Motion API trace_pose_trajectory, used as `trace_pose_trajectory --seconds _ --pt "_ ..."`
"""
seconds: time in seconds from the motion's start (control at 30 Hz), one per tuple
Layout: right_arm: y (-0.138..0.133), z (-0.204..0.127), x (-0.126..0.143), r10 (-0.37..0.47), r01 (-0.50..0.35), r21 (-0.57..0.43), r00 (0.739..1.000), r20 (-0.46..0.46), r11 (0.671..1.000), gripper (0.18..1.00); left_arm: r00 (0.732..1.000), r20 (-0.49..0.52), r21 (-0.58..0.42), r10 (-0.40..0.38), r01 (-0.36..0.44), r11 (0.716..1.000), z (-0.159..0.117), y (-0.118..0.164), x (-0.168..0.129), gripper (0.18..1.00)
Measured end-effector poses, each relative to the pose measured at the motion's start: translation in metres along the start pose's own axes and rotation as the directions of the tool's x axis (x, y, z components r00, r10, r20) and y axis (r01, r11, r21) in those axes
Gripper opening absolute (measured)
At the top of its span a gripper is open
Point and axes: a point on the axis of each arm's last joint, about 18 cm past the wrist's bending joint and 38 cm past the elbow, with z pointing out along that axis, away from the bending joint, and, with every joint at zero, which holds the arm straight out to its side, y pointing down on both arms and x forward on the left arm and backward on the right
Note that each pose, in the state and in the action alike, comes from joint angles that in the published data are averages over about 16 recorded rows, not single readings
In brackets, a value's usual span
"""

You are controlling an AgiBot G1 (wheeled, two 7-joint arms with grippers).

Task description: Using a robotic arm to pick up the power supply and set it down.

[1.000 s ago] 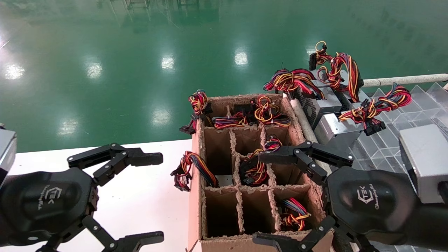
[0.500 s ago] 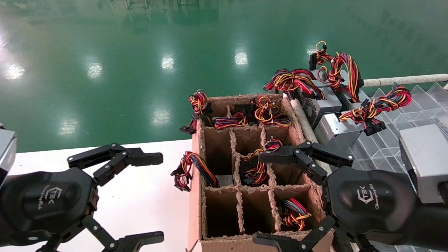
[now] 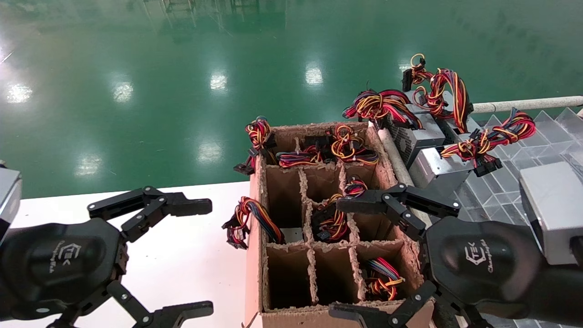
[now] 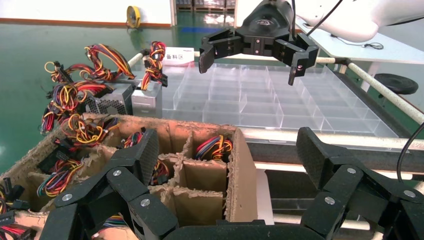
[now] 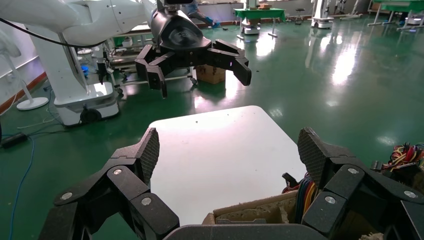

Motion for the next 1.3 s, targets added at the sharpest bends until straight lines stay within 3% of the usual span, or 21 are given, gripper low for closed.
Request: trace_pose_trajectory --seconds 0.33,0.67,1.0,1.3 --pt "0.003 -0.001 0.002 0.010 -0.011 -0.011 1.000 -0.020 1.000 1.000 1.000 0.000 0.000 0.000 0.000 1.000 0.000 0.000 0.000 0.961" --pt "0.031 0.012 0.028 0.022 -0.035 -0.067 0.984 -0.178 0.997 1.000 1.000 0.000 0.000 0.000 0.000 1.000 0.000 0.000 0.000 0.840" --pt "0.063 0.067 0.108 0.016 -0.040 -0.057 0.928 -0.372 0.998 1.000 1.000 0.000 0.000 0.000 0.000 1.000 0.000 0.000 0.000 0.625" --pt "0.086 0.132 0.185 0.110 -0.141 -0.029 0.868 -0.485 0.990 0.999 1.000 0.000 0.000 0.000 0.000 1.000 0.000 0.000 0.000 0.418"
